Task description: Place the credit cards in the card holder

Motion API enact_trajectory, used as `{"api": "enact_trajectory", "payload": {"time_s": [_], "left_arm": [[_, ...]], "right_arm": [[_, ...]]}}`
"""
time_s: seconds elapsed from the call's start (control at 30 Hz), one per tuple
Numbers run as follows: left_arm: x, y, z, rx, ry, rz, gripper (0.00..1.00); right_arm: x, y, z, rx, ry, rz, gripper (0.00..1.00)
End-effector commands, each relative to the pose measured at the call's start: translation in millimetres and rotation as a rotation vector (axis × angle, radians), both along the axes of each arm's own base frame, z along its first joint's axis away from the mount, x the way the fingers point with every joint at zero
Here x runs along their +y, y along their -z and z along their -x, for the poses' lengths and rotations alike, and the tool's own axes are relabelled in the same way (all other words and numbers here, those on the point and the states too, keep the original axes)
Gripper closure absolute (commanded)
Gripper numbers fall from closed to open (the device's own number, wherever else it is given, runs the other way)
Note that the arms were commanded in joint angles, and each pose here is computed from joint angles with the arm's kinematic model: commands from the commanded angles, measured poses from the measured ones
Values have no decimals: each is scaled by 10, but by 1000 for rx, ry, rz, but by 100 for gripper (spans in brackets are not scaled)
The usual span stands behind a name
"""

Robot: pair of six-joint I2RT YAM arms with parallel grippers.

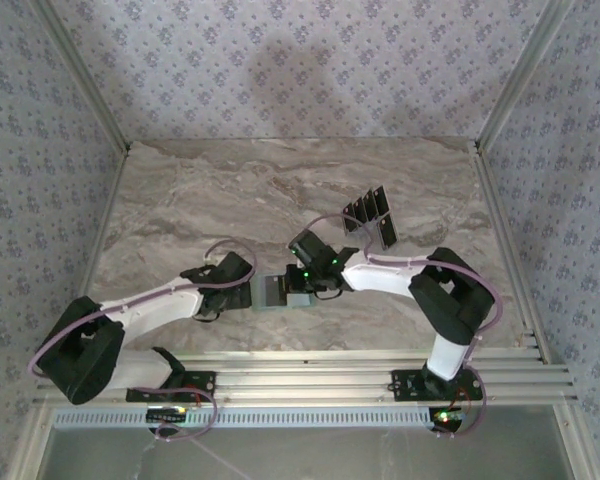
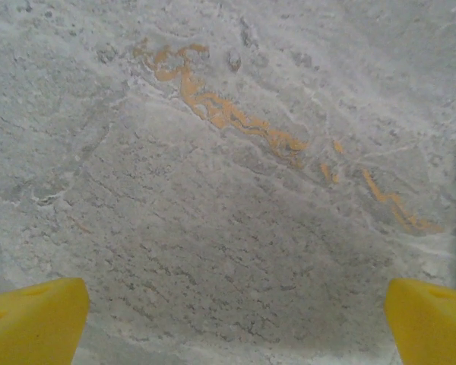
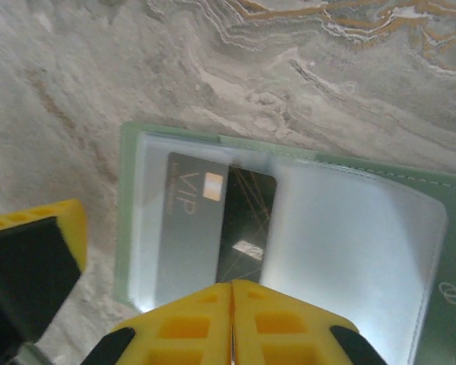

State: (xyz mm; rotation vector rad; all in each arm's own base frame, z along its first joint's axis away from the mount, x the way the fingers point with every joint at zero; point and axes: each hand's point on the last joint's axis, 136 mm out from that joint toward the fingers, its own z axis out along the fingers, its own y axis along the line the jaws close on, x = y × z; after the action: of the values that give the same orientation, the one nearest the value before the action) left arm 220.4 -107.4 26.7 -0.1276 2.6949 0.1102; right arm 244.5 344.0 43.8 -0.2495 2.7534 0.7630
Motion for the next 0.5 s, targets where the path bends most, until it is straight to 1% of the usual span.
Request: {"api": "enact_trajectory", "payload": {"time_s": [0.0, 0.47], "left_arm": [[-8, 45, -4, 14, -6, 6, 0], [-101, 200, -8, 54, 5, 26, 0]], "right_arm": [[-67, 134, 22, 13, -20, 94, 92], [174, 226, 17, 40, -55, 86, 93]]}}
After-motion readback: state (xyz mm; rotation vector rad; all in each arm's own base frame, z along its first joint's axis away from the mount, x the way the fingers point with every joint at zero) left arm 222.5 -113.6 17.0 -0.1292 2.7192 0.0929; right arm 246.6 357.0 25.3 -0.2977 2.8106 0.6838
